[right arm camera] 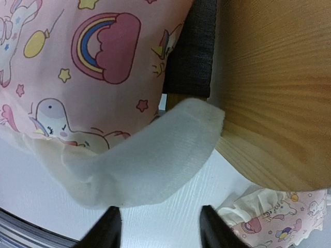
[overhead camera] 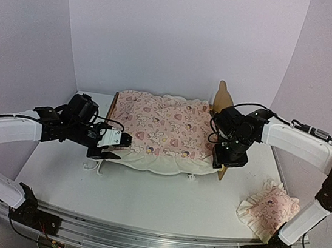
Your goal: Set up the pet bed
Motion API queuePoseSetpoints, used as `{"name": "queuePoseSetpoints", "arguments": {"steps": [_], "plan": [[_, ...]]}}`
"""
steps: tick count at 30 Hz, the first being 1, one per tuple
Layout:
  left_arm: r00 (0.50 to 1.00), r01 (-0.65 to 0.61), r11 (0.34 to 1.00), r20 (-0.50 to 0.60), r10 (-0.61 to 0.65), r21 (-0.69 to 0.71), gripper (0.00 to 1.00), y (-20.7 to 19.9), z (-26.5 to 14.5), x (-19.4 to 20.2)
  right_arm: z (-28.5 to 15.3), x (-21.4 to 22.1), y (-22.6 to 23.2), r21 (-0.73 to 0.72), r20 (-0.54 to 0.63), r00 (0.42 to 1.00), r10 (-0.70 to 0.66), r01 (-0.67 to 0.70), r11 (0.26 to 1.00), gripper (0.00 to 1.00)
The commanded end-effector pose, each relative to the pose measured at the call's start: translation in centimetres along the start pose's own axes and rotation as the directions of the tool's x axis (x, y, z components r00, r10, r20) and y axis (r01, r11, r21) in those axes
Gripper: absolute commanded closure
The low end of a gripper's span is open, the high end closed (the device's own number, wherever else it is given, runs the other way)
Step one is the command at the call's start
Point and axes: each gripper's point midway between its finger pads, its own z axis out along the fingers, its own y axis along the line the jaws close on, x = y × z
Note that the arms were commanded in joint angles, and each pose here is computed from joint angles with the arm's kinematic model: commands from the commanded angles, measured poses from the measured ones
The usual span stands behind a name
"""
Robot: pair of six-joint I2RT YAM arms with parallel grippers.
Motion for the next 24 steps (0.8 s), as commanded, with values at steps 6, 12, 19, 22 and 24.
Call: {"name": "queuePoseSetpoints", "arguments": {"steps": [6, 12, 19, 22, 24], "plan": [[0.988, 0.011, 1.000, 0.153, -0.010, -0.006, 0.40, 1.3, 3.5, -7.5, 1.0, -2.6, 2.3, -0.136, 0.104, 0.994, 0.023, -0.009, 0.991, 0.92], [0.977, 0.092, 0.996, 0.191, -0.091, 0.004, 0.31, 3.5, 7.9, -10.4, -0.9, -4.2, 2.9, -0.193, 0.164, 0.986, -0.007, 0.039, 0.980, 1.00], [0.963, 0.101, 0.994, 0.253, -0.091, -0.027, 0.25, 5.6, 12.3, -13.7, -5.0, -7.3, 8.5, -0.459, 0.218, 0.976, -0.002, 0.104, 0.882, 1.00], [0.953, 0.129, 0.990, 0.284, -0.109, -0.052, 0.23, 6.9, 13.2, -14.7, -6.2, -8.4, 9.9, -0.518, 0.233, 0.972, 0.011, 0.115, 0.847, 1.00], [0.948, 0.146, 0.988, 0.294, -0.125, -0.051, 0.23, 7.1, 13.8, -14.9, -6.9, -9.0, 10.6, -0.550, 0.249, 0.968, 0.021, 0.123, 0.826, 1.00]]}}
